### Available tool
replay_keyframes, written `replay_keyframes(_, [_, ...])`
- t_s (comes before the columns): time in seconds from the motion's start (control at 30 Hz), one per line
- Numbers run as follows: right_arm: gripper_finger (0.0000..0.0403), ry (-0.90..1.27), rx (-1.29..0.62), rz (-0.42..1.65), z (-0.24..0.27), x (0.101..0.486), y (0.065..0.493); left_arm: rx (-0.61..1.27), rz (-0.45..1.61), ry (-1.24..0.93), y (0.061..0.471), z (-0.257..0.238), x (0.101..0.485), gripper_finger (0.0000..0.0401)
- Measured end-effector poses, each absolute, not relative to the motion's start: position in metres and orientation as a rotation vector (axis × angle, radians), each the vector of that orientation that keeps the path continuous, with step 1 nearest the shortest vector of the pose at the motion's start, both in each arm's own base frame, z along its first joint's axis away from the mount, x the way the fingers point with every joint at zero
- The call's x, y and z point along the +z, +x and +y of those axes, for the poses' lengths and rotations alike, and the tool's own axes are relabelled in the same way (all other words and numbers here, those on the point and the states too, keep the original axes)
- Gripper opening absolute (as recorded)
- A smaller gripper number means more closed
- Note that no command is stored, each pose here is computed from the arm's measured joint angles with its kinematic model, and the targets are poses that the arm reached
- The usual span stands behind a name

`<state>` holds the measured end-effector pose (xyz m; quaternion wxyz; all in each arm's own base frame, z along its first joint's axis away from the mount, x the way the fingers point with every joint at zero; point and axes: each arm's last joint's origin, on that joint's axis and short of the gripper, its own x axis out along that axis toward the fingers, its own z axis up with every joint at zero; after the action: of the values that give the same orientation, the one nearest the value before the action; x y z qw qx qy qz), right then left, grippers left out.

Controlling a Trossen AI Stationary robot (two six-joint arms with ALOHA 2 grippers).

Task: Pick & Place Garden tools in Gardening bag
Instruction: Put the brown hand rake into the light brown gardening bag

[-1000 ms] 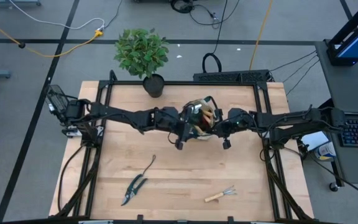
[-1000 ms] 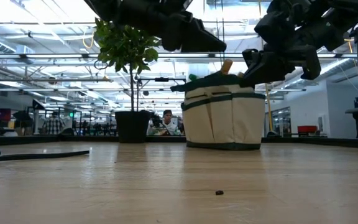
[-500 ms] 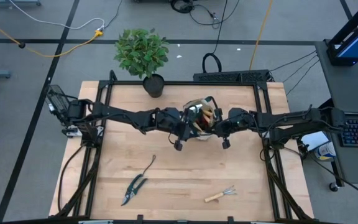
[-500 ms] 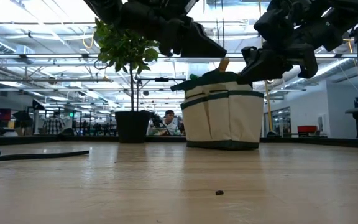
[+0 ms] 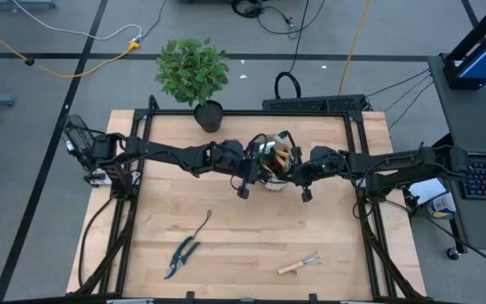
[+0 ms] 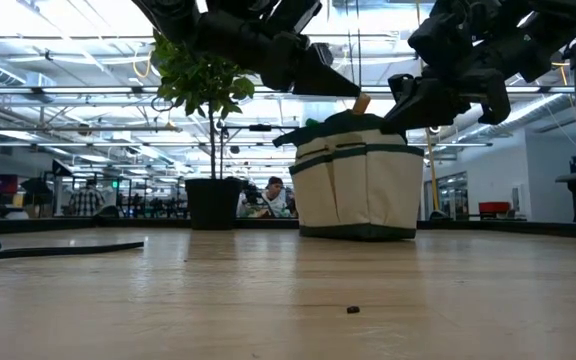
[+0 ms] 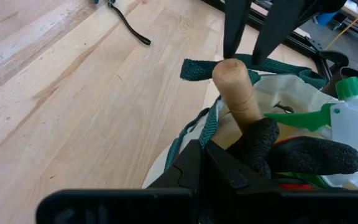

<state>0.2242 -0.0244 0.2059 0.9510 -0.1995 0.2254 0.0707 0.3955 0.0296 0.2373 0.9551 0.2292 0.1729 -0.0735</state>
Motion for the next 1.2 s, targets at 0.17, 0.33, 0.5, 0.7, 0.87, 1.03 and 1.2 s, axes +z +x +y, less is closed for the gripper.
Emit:
replay_keyframes(0.17, [0.0002,-0.405,0.144,0.458,-0.024,0.206,0.224,-0.154,0.313,0.473,0.397,0.026,0.24,0.0056])
replay_keyframes(0.33, [0.0002,-0.413,0.145,0.458,-0.024,0.206,0.224,-0.208,0.223,0.499,0.399,0.019,0.247,0.0056])
replay_keyframes(0.5, [0.0002,-0.409,0.144,0.458,-0.024,0.206,0.224,-0.226,0.287,0.481,0.407,0.018,0.224,0.0056])
replay_keyframes(0.7, [0.0002,-0.402,0.144,0.461,-0.024,0.206,0.224,-0.11,0.34,0.571,0.412,0.019,0.211,0.0055])
replay_keyframes(0.87, [0.0002,-0.405,0.145,0.463,-0.024,0.205,0.224,-0.106,0.284,0.601,0.412,0.015,0.22,0.0055])
replay_keyframes(1.03, [0.0002,-0.406,0.146,0.466,-0.024,0.205,0.224,-0.18,0.216,0.588,0.412,0.004,0.228,0.0055])
replay_keyframes(1.2, [0.0002,-0.406,0.146,0.465,-0.024,0.205,0.224,-0.134,0.172,0.611,0.413,0.006,0.233,0.0055])
